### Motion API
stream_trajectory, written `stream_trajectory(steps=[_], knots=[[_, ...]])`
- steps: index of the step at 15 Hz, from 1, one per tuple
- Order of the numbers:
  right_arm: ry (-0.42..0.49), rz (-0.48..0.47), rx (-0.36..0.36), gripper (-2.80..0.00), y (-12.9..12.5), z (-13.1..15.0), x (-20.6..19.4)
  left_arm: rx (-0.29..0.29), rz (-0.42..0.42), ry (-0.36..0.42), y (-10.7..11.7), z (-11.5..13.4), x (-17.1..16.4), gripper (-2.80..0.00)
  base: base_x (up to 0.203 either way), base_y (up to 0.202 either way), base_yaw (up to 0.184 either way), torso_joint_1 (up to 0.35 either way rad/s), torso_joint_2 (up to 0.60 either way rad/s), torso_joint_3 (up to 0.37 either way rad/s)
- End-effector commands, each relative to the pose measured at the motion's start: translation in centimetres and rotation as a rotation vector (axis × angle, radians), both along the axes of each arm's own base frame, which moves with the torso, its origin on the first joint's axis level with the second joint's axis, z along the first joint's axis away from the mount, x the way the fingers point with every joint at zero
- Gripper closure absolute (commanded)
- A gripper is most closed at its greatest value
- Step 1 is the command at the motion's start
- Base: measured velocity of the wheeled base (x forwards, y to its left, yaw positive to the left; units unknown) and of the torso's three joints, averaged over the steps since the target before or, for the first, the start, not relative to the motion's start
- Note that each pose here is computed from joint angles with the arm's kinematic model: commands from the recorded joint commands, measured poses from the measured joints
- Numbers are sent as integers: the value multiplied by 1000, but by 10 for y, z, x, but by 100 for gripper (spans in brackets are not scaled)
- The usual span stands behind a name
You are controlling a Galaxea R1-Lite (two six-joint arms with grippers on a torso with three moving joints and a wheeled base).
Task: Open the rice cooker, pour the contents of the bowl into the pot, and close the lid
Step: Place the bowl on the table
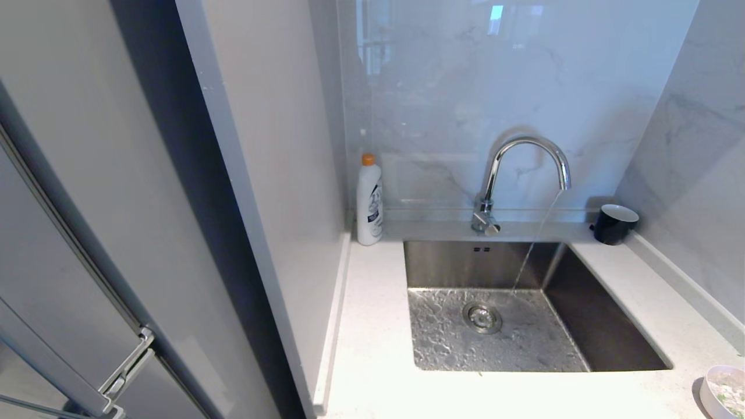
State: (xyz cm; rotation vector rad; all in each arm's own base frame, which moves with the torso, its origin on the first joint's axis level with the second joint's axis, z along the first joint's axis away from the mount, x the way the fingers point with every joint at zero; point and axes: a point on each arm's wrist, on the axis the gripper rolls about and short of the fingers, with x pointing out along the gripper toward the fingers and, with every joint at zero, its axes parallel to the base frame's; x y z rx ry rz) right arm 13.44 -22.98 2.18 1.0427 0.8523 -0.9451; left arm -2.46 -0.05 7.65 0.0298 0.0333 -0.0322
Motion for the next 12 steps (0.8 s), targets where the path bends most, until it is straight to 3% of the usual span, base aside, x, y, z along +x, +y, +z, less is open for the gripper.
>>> stream_trajectory(steps=[1, 7, 12], knots=[[2, -2, 7, -280, -1, -3, 1, 0, -2, 0, 0, 0, 0, 0, 0, 0, 0, 0, 0, 0], [-25, -3, -25, -280, -1, 11, 1, 0, 1, 0, 0, 0, 0, 0, 0, 0, 0, 0, 0, 0], [-74, 21, -85, -280, 8, 66, 2, 0, -1, 0, 0, 0, 0, 0, 0, 0, 0, 0, 0, 0]])
